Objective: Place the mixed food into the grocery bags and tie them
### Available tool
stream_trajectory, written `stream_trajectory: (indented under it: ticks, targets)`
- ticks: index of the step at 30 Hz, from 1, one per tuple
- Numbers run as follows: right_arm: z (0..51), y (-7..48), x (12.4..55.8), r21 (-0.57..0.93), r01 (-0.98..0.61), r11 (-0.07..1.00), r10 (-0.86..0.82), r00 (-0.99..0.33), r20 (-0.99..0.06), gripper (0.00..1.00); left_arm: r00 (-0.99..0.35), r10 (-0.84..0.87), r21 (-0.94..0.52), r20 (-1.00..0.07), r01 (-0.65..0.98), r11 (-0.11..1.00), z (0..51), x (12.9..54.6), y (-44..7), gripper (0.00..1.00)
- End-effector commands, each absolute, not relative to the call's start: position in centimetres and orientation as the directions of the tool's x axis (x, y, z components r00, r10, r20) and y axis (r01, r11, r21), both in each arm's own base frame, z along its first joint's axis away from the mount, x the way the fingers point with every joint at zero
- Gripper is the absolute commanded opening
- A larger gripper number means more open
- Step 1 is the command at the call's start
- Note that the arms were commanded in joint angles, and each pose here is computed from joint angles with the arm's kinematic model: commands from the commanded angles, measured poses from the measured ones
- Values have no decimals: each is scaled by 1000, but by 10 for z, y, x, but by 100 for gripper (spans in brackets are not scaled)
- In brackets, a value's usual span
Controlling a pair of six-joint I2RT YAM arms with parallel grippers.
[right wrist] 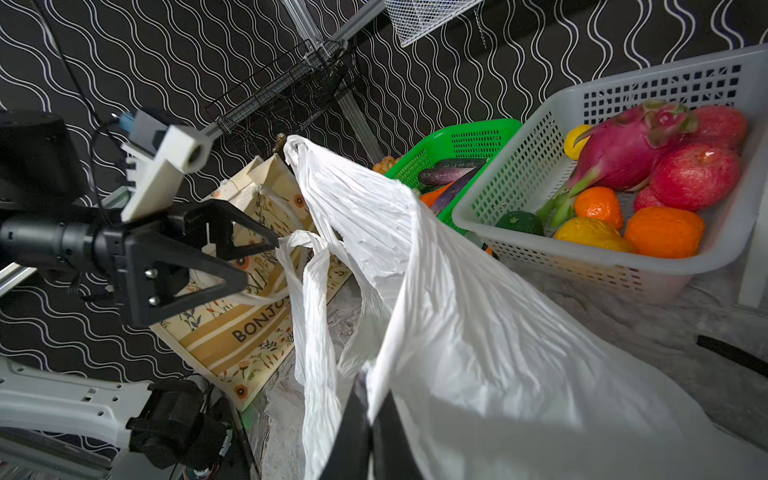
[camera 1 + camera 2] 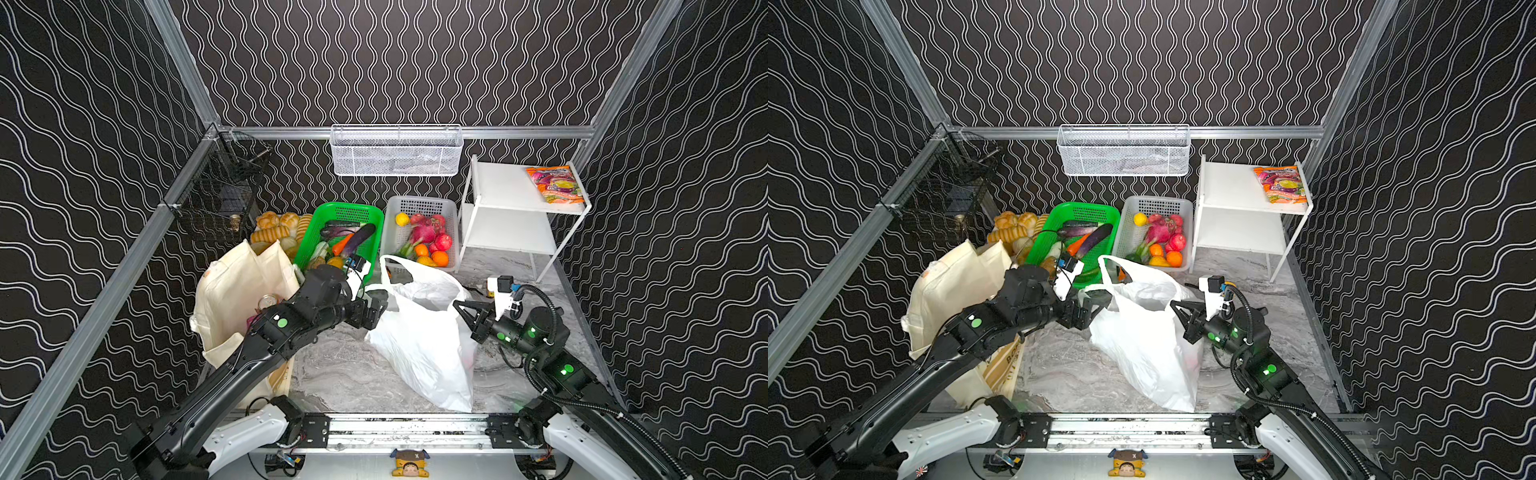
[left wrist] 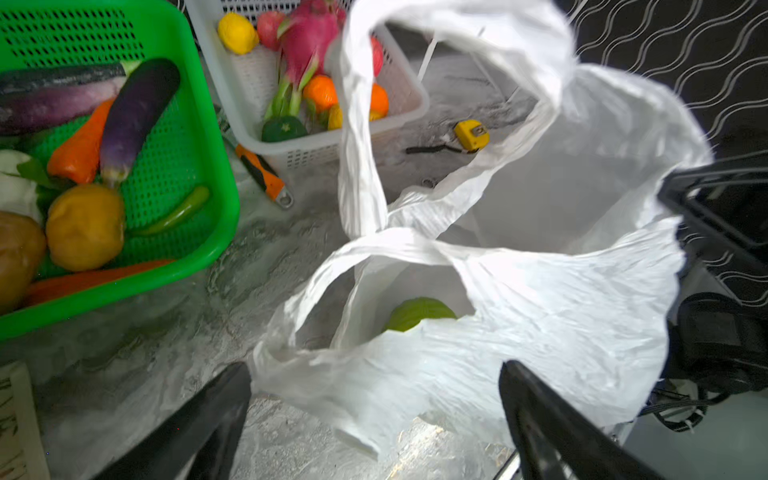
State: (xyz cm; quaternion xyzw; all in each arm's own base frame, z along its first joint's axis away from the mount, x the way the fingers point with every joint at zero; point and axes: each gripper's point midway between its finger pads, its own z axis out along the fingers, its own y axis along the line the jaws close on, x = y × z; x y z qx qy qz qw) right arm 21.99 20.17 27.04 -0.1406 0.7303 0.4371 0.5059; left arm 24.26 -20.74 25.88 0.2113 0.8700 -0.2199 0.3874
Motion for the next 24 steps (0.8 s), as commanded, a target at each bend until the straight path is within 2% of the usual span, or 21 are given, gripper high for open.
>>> stream_trajectory:
  ticks: [1,3,6,8,10,13,14,18,22,24]
  targets:
    - [271,202,222,513,-629,584,239,-470,-849,0,-628,211,-199,-749,517,832,248,251,-208,91]
    - [271,204,222,520,-620,587,219,-496,-840,0,-625,220,-198,-749,529,825,245,255,-213,86]
    - [268,204,225,548,-574,609,200,-557,-806,6,-619,210,-216,-757,540,813,240,259,-221,63]
    - [264,203,228,555,-531,640,180,-599,-780,11,-609,214,-238,-764,573,784,241,257,-229,42]
    - [258,195,234,572,-434,697,189,-658,-729,24,-594,212,-256,-776,603,756,247,252,-234,27]
    - [249,186,241,546,-311,778,167,-735,-657,36,-571,189,-281,-799,632,722,255,246,-239,3]
    - [249,184,243,533,-279,799,162,-753,-638,41,-566,178,-290,-805,637,714,257,245,-239,0]
    - [253,182,250,489,-182,853,156,-805,-573,52,-555,161,-306,-816,652,693,263,241,-241,0]
    - [256,189,260,388,-134,912,118,-820,-561,65,-547,159,-265,-822,615,743,264,245,-228,0]
    - [254,190,264,301,-105,948,91,-817,-570,67,-525,155,-243,-837,610,754,272,244,-222,9]
